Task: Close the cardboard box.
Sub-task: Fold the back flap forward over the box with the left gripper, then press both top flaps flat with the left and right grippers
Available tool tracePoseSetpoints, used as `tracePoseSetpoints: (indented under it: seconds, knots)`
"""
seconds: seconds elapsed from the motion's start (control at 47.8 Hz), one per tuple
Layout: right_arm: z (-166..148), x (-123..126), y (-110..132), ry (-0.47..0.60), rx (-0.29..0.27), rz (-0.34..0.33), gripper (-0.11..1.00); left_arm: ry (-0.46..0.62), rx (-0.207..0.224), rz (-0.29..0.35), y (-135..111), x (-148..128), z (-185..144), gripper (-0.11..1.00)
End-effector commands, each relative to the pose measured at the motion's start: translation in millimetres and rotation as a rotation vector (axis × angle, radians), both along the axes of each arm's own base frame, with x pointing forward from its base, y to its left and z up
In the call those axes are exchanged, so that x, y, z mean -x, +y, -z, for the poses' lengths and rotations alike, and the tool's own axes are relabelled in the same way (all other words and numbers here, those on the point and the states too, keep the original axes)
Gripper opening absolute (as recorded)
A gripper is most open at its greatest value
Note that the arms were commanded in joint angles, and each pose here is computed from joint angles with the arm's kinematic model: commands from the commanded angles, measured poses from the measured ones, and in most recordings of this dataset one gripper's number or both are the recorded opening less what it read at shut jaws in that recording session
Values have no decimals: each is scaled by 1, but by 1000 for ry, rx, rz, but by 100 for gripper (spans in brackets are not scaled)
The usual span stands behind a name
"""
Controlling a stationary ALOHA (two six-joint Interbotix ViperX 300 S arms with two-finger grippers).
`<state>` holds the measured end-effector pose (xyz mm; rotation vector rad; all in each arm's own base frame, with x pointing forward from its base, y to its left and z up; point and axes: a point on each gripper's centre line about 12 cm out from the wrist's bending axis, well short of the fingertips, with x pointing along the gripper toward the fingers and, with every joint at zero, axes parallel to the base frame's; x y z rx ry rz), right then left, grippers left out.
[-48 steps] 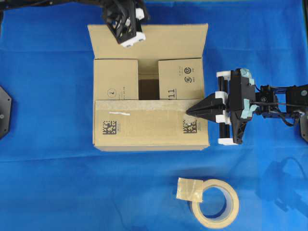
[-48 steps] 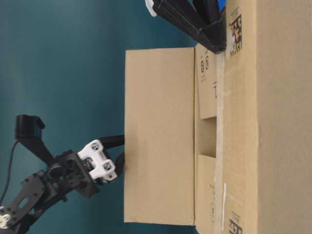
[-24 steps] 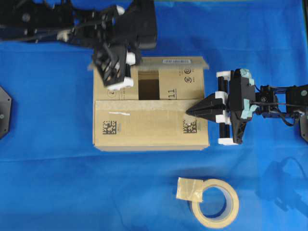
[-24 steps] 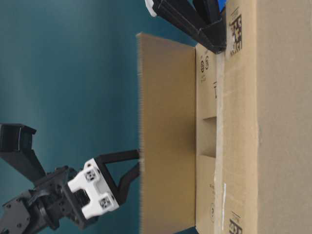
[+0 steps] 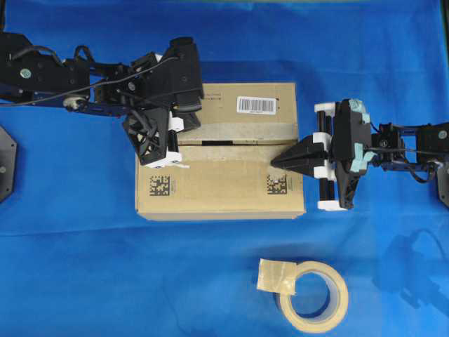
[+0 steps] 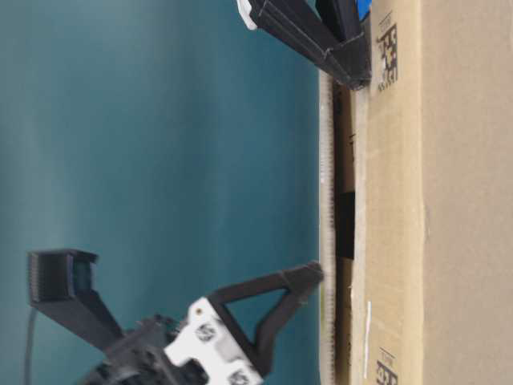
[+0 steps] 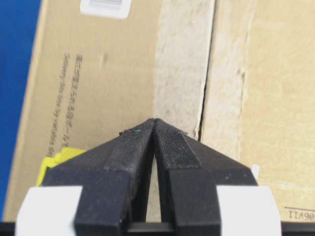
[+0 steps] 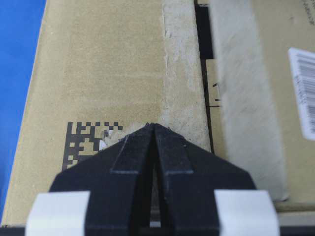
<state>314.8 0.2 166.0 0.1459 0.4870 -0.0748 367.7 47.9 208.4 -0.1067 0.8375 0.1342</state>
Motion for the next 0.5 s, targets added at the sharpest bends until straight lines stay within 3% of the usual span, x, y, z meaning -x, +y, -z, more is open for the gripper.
tracePoseSetpoints:
  seconds: [0.0,0.481]
  knots:
    - [-7,-3,-3,-23,2,9,0,-52,10,-16,-2,4,-3,0]
    - [-9,-2,-22,-32,4,68,0,-96,21,-27,-6,11,10,0]
